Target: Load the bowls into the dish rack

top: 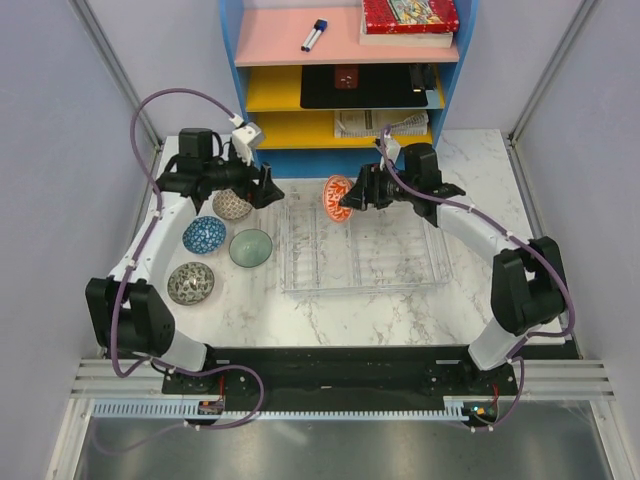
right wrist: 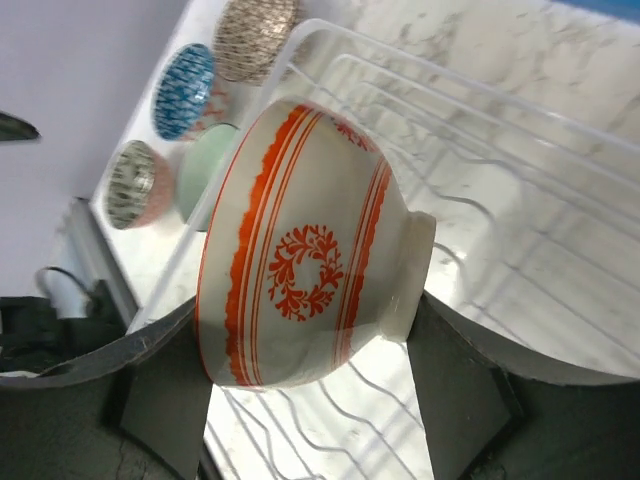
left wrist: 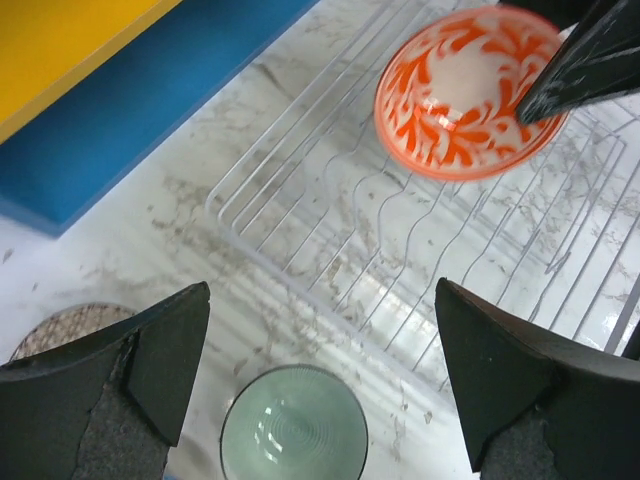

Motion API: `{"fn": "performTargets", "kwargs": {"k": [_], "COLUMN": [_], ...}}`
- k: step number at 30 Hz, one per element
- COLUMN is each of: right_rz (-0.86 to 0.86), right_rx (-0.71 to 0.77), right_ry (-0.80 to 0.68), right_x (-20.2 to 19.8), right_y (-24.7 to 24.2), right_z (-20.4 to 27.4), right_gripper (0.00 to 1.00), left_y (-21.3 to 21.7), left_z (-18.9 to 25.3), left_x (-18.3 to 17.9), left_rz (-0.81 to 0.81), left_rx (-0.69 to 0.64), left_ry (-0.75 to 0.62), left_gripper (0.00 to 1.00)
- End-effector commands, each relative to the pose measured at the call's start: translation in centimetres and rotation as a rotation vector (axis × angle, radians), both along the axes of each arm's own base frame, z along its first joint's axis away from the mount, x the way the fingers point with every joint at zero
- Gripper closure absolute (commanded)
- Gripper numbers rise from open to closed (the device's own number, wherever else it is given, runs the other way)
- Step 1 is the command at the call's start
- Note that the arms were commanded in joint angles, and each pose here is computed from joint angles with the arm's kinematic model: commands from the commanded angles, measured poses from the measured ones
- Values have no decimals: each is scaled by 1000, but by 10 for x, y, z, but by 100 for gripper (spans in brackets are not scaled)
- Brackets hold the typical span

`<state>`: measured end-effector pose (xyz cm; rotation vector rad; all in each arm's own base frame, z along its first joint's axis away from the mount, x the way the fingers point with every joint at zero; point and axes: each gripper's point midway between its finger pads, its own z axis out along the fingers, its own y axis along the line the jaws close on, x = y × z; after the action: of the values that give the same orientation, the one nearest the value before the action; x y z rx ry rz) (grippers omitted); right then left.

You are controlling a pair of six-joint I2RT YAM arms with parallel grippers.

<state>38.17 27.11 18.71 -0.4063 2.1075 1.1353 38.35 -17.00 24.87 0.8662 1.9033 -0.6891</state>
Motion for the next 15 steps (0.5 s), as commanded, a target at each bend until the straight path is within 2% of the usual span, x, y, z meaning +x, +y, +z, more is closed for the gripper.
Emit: {"fn": "performTargets", "kwargs": {"k": [1, 5, 8, 10, 15], "right_rz": [-79, -55, -63, -74, -60], "right_rx": [-187, -322, -477, -588, -729], "right_ry": [-235, -318, -384, -424, -495], "right_x": [25, 30, 35, 40, 39], "right_y": [-27, -30, -37, -45, -40], "right_z": [38, 40, 31, 24, 17], "right_gripper": [100, 100, 100, 100, 100], "left_y": [33, 71, 91, 95, 103], "left_z": [16, 3, -6, -4, -6], "left_x": [-19, -28, -35, -41, -52], "left_rz": [70, 127, 182, 190, 189], "left_rx": [-36, -21, -9, -19, -60], "left_ry": [9, 51, 75, 69, 70], "left_gripper": [0, 0, 0, 0, 0]}}
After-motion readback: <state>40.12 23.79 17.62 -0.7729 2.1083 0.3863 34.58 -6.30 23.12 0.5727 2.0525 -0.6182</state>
